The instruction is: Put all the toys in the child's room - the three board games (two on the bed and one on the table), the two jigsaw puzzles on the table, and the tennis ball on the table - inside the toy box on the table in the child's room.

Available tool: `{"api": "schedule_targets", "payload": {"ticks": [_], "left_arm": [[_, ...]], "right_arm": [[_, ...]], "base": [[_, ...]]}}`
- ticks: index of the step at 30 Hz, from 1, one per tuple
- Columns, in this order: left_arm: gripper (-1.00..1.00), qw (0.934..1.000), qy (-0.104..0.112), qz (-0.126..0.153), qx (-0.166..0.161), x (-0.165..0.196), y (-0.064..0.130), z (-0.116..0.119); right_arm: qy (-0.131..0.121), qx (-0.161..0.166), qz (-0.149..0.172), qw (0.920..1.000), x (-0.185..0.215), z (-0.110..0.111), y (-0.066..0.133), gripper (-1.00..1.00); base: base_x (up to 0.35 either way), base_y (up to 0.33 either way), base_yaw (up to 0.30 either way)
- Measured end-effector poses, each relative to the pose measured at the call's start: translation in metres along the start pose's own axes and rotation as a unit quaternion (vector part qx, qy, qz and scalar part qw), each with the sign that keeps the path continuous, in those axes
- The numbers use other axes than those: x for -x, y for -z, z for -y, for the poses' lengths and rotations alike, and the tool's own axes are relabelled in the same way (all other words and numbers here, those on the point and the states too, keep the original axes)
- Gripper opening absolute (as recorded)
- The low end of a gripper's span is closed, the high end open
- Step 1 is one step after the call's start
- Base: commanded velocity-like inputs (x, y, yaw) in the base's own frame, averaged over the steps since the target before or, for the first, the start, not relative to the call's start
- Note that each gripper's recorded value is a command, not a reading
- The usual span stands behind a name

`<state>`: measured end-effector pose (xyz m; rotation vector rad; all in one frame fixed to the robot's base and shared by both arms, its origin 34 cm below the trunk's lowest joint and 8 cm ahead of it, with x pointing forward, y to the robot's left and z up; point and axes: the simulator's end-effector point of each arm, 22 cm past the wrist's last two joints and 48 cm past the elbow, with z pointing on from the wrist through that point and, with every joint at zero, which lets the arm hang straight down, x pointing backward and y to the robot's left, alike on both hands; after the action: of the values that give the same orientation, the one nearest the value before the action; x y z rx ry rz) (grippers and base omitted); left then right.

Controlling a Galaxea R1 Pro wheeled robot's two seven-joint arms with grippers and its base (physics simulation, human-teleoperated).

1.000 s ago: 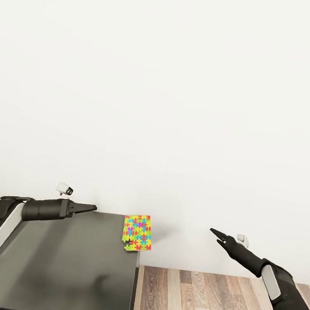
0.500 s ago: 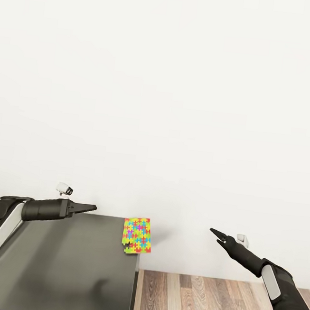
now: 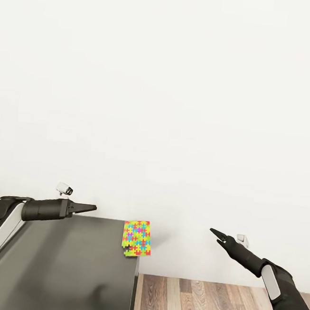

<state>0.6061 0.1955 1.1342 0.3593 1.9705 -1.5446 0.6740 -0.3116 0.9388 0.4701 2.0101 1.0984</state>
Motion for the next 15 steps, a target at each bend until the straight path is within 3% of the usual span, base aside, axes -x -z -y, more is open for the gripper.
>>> {"api": "schedule_targets", "payload": {"ticks": [15], "left_arm": [[1.00,0.9999,-0.012,0.003,-0.002,0.005,0.003,0.012]], "right_arm": [[0.007,0.007,0.006,0.9999,0.006,-0.012,0.003,1.00]], "base": [[0.000,0.000,0.000]]}}
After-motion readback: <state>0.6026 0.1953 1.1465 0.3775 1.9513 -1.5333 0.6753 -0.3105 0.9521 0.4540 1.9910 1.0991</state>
